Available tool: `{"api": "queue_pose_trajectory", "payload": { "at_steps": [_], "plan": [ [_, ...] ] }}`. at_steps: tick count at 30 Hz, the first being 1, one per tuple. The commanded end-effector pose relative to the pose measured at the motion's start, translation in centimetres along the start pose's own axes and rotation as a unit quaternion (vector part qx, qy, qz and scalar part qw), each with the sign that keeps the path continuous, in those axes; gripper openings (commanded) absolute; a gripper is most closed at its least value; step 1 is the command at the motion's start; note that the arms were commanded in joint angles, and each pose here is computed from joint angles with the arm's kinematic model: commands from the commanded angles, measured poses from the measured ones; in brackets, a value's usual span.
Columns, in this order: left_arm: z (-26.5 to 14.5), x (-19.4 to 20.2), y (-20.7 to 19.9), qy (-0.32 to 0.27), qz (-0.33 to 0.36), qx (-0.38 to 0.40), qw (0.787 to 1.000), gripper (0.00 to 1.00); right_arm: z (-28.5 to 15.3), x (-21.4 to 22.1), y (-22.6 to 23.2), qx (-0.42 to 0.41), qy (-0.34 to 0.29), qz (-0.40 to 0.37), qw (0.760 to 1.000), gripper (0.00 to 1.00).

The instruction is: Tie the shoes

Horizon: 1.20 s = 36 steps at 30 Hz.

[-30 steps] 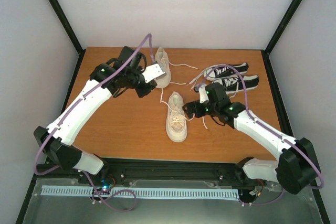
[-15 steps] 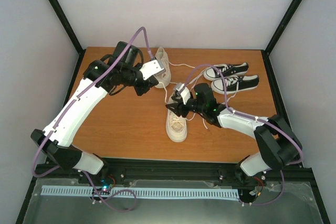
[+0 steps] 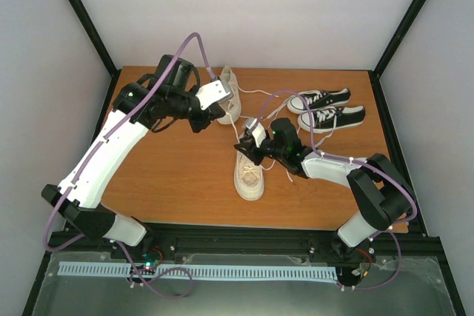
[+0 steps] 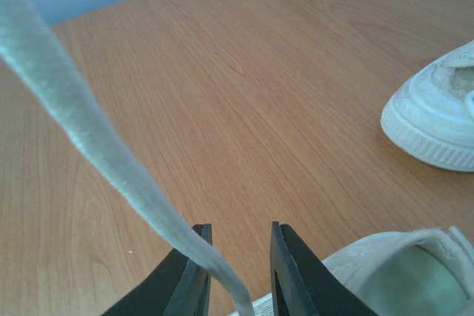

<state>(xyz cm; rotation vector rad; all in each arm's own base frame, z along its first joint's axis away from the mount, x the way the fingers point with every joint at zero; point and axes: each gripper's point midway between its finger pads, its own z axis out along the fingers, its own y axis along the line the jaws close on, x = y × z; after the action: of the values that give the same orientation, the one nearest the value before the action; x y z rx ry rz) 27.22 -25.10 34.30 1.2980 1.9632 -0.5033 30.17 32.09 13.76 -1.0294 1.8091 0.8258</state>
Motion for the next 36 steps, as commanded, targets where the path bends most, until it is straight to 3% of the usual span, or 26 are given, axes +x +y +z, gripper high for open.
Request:
{"api": "queue_pose_trajectory", "payload": {
  "at_steps": [1, 4, 8, 10, 19, 31, 32, 33, 35, 36],
  "plan": [
    [-1.2, -1.0, -0.7, -0.016, -0.003, 0.009, 1.0, 0.01, -0.3, -1.2, -0.9, 0.014, -0.025, -0.009, 1.0, 0.21],
    [-1.1, -0.6, -2.7, -0.019, 0.014, 0.063, 0.998, 0.01, -0.5, -1.2, -1.4, 0.02, -0.027, -0.001, 0.999, 0.05],
    [0.4, 2.0, -7.9, -0.018, 0.04, 0.213, 0.976, 0.01, -0.8, -1.7, -1.8, 0.023, -0.033, 0.0, 0.999, 0.03],
    [2.7, 4.1, -9.4, 0.008, 0.053, 0.24, 0.969, 0.01, -1.0, -1.9, -2.1, 0.025, -0.036, 0.002, 0.999, 0.03],
    [11.6, 12.9, -13.0, 0.112, 0.147, 0.247, 0.951, 0.01, -1.1, -1.7, -2.3, 0.016, -0.031, 0.007, 0.999, 0.03],
    [15.5, 15.4, -13.1, 0.12, 0.145, 0.226, 0.956, 0.01, -1.4, -1.9, -2.1, 0.009, -0.032, -0.004, 0.999, 0.03],
    [15.8, 15.4, -13.0, 0.121, 0.14, 0.225, 0.957, 0.03, -1.4, -1.9, -2.1, 0.009, -0.031, -0.003, 0.999, 0.03],
    [16.0, 15.4, -13.0, 0.122, 0.137, 0.225, 0.957, 0.11, -1.4, -1.8, -2.1, 0.008, -0.03, -0.004, 1.0, 0.03],
    [15.8, 15.4, -13.1, 0.129, 0.136, 0.232, 0.954, 0.5, -1.4, -1.7, -2.1, 0.005, -0.029, -0.003, 1.0, 0.03],
    [15.4, 15.1, -13.2, 0.131, 0.137, 0.235, 0.953, 0.59, -1.4, -1.7, -2.0, 0.005, -0.029, -0.003, 1.0, 0.03]
  ]
}}
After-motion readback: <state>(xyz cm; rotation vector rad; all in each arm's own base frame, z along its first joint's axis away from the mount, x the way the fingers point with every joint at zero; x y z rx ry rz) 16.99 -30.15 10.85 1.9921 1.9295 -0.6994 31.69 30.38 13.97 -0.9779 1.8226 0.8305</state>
